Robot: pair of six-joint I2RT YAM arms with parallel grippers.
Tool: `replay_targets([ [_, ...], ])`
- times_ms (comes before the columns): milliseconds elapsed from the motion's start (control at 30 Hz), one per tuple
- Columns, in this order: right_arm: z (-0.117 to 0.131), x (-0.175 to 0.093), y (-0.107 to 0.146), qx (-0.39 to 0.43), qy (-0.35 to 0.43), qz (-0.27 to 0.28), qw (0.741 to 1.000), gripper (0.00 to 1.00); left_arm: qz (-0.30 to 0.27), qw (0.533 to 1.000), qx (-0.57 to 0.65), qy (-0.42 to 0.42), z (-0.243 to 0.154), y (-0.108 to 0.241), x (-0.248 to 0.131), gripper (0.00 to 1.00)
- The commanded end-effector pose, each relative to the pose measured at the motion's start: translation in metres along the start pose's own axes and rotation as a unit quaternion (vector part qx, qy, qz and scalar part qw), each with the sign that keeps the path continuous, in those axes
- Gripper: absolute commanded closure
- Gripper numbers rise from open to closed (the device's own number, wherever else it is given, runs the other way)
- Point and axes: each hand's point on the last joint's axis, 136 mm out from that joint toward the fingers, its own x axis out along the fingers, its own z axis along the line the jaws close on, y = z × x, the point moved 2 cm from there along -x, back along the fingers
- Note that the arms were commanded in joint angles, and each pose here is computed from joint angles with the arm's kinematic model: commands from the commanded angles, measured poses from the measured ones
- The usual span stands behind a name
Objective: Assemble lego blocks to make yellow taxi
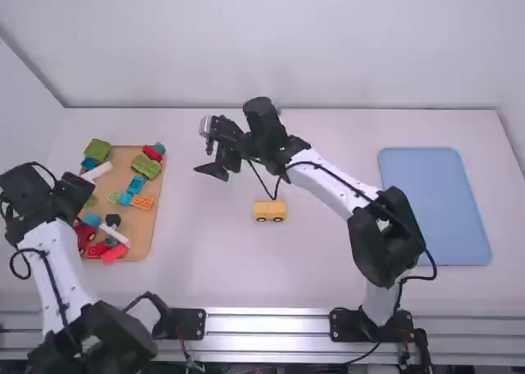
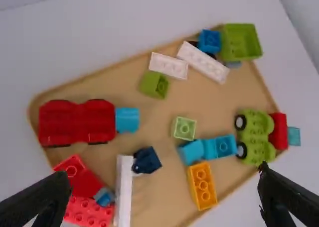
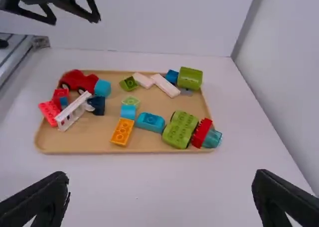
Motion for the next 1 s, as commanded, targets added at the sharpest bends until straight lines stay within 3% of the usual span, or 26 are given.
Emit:
replay_targets([
  [0,-0.013,-0.002,0.001,0.0,0.012,-0.001,1.0,0.02,0.024,0.999,0.015,0.021,-0.019,-0.009,0.003,0.01],
  [133,-0.02,-0.008,0.004,0.006,0.021,0.0,1.0,0.02,0.092,0.993,0.068,0.039,-0.055,0.003,0.01,0.01],
  [400,-0.029,-0.015,0.009,0.01,0.031,0.003,0.999,0.02,0.149,0.98,0.123,-0.053,-0.099,0.049,0.048,0.01],
  [567,-0.031,-0.016,0.01,0.013,0.033,0.005,0.999,0.02,0.18,0.97,0.157,-0.048,-0.122,0.084,0.077,0.01],
  [767,-0.032,-0.016,0.009,0.01,0.035,0.002,0.999,0.02,0.212,0.961,0.16,-0.069,-0.116,0.103,0.097,0.01],
  [967,-0.032,-0.016,0.009,0.01,0.034,0.003,0.999,0.02,0.221,0.964,0.057,-0.139,-0.087,0.112,0.111,0.01],
])
